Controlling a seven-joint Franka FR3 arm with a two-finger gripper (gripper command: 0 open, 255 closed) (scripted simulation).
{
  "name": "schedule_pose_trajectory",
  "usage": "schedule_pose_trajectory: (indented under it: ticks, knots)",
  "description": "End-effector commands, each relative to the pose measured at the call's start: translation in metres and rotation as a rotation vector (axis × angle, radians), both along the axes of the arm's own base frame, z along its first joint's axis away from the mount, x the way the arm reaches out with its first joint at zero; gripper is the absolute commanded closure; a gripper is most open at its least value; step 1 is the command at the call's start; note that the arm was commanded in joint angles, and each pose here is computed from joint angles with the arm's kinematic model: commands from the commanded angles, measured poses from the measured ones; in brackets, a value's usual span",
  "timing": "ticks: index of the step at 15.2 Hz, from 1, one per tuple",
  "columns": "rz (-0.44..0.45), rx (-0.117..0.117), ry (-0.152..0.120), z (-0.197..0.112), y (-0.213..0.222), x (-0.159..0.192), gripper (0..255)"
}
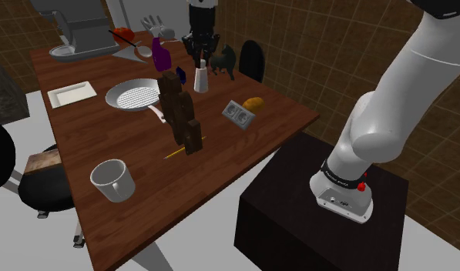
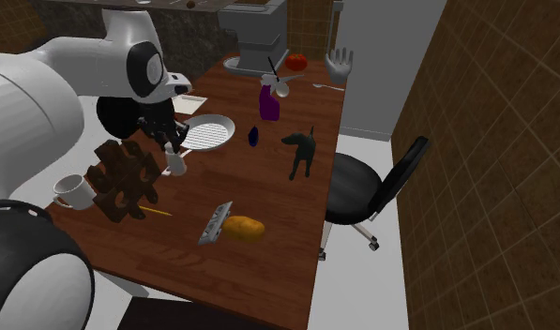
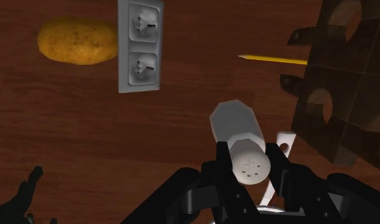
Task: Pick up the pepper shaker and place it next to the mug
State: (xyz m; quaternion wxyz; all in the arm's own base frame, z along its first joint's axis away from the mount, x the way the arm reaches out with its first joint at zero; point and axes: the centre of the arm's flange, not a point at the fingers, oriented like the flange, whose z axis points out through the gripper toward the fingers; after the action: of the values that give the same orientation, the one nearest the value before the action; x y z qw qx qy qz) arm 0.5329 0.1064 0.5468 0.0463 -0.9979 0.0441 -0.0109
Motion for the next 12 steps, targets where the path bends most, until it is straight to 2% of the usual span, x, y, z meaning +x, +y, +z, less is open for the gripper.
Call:
schedule_pose_trajectory:
  ticks: [1,12]
  knots:
    - [-0.002,0.0,0.0,0.0,0.026,-0.007,255]
    - [-0.002,0.0,0.0,0.0,0.167,-0.041,255]
